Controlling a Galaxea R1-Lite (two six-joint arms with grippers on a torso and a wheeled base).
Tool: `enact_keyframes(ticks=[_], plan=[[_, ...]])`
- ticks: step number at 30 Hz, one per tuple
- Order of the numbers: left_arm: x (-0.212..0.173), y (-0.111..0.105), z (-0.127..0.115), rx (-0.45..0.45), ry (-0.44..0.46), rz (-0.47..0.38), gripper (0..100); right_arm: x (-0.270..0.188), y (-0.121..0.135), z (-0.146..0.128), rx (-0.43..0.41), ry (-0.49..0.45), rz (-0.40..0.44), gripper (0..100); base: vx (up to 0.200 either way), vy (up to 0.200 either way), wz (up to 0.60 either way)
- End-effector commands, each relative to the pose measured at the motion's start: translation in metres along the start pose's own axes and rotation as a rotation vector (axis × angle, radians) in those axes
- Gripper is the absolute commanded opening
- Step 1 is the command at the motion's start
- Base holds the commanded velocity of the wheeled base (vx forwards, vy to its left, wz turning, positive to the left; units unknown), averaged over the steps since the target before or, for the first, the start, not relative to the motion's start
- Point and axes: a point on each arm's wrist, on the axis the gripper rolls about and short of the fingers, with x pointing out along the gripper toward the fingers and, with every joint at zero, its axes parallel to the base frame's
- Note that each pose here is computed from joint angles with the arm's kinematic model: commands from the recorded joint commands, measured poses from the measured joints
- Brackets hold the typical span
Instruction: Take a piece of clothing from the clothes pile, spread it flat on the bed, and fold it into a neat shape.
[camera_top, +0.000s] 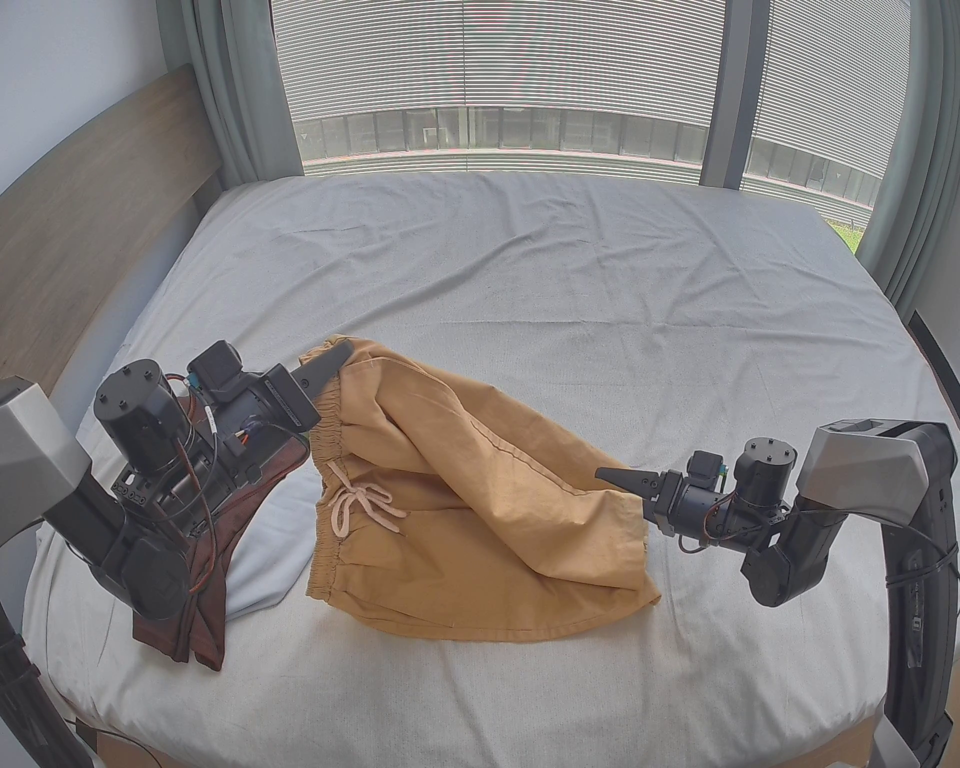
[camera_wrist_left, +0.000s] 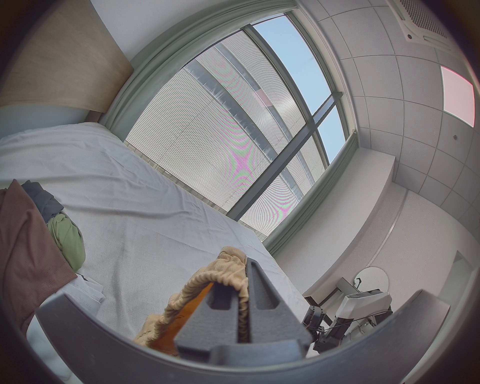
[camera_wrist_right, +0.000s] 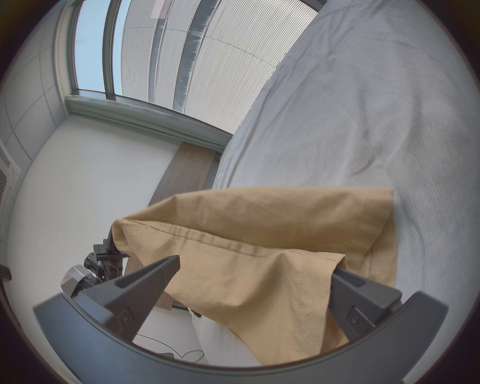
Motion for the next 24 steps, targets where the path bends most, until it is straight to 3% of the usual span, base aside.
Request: enact_keyframes(ticks=[1,15,16,24], plan=[[0.000,0.001,-0.001,-0.002,0.002,0.001,0,0.003,0.002,0.003,0.002,-0.012,0.025,100,0.000,0.000,0.00],[0.000,0.001,-0.001,-0.002,0.002,0.001,0,0.013,-0.003,-0.006,0.023,0.002,0.039,100,0.000,0.000,0.00],[0.000,0.001,-0.001,-0.002,0.003,0.002,0,0.013,-0.004,-0.006,0.023,0.002,0.039,0,0.000,0.000,0.00],[0.001,0.002,-0.003,-0.006,0.007,0.003,0,0.013,-0.004,-0.004,0.025,-0.010,0.044,0,0.000,0.000,0.00]])
